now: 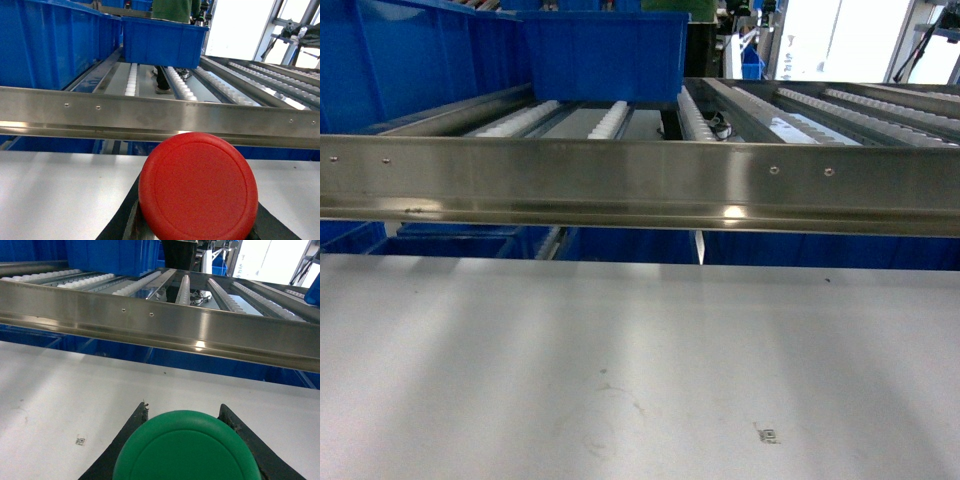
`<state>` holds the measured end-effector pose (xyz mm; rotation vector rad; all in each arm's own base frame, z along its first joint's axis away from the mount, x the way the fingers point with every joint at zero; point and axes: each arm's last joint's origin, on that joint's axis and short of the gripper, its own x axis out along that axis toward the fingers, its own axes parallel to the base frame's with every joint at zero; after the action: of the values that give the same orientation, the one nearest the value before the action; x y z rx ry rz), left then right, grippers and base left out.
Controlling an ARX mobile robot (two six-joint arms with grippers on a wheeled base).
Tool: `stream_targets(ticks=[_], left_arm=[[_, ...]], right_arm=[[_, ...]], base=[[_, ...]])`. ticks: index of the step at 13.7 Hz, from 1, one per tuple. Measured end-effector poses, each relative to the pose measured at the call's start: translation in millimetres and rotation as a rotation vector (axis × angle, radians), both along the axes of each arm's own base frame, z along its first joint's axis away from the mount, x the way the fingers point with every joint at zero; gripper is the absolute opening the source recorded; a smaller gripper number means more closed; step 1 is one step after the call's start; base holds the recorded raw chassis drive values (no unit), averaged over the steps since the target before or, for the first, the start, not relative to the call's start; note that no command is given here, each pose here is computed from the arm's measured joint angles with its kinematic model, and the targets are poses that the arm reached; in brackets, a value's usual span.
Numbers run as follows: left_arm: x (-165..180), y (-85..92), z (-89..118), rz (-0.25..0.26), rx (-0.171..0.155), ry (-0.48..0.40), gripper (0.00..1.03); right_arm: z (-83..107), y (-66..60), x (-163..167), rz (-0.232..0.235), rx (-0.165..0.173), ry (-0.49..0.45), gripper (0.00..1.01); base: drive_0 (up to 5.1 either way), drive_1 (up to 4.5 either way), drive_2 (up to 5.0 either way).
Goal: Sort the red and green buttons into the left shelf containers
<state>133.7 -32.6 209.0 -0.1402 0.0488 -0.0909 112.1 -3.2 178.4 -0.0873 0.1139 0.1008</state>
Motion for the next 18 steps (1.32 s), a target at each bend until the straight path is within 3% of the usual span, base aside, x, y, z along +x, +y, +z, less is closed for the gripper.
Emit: stream_targets(ticks=[18], left_arm=[[-0.2, 0.0, 0.4, 0.0, -0.001, -0.004, 0.25]], right_arm=[[-0.5, 0.0, 0.0, 0.0, 0.0, 0.0, 0.34]], base=[[-4.7, 1.05, 3.7]])
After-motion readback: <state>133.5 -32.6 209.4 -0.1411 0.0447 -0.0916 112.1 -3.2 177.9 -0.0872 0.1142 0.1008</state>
